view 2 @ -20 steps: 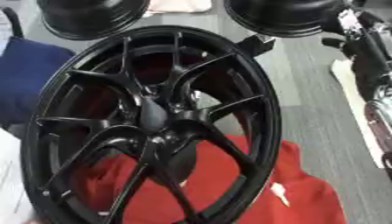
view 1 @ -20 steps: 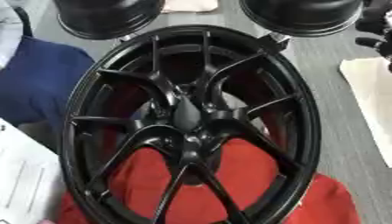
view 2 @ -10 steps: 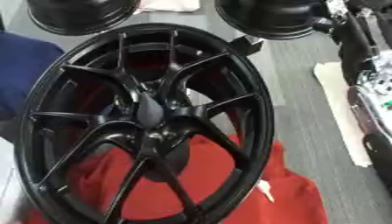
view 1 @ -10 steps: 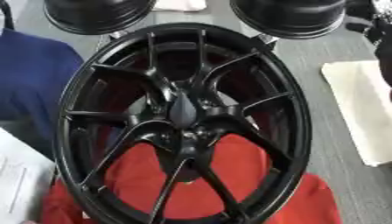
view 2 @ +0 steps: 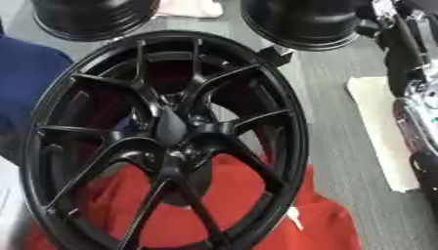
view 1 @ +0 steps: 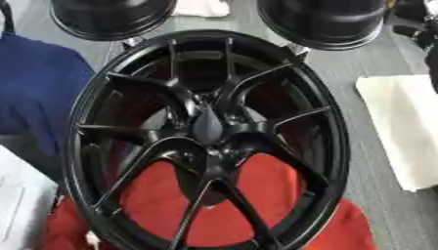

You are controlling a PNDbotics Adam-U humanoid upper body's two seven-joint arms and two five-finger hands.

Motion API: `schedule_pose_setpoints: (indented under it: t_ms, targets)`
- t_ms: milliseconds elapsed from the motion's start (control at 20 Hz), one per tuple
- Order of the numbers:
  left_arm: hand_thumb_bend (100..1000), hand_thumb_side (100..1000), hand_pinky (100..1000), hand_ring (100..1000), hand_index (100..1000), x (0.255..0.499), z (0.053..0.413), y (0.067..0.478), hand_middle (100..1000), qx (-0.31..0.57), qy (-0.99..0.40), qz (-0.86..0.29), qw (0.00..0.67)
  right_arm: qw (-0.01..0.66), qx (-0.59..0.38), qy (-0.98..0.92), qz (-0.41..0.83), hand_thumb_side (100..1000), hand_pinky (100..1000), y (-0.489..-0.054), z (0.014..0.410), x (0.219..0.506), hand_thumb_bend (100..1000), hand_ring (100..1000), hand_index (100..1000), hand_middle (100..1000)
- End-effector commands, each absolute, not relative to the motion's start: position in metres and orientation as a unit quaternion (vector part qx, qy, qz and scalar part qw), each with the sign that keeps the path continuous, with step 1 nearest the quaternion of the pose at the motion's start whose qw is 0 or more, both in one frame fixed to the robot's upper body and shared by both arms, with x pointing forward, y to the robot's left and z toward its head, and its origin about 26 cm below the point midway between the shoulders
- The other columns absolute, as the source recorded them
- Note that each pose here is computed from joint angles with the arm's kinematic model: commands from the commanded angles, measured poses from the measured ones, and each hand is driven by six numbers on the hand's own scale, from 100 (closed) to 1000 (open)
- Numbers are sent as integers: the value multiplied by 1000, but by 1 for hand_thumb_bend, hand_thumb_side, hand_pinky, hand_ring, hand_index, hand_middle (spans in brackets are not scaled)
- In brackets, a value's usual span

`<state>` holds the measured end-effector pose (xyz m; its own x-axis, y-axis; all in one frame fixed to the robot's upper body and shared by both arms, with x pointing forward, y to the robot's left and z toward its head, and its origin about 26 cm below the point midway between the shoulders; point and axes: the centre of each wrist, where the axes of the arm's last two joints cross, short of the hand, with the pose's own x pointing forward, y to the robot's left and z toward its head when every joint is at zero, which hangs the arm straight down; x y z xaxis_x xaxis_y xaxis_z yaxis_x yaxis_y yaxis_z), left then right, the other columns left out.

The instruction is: Pull the pin out of the wheel hub.

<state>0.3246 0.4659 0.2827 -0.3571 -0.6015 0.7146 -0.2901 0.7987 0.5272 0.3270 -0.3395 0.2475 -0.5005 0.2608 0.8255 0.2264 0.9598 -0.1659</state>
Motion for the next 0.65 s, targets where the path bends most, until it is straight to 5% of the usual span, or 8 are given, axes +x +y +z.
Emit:
schedule_pose_setpoints:
  t_ms: [50,100,150,200,650]
  targets:
    - [255,632,806,775,706,317,294,424,670,225,-858,-126,444,454,-151,-878,25,663,814,-342,265,321,100,834,725,674]
    - [254,634,806,774,707,315,291,408,669,199,-871,-111,436,453,-150,-879,25,664,814,-342,266,321,100,834,725,674]
    - [351,457,803,770,707,312,288,393,662,173,-880,-97,432,452,-149,-879,25,662,813,-341,267,322,100,835,725,674]
    - [252,645,803,770,708,310,284,379,664,148,-886,-87,431,451,-148,-880,25,664,813,-341,268,322,100,835,725,674]
    - [245,671,801,768,707,299,245,328,663,69,-885,-6,461,439,-144,-886,30,657,812,-336,274,321,100,834,724,674]
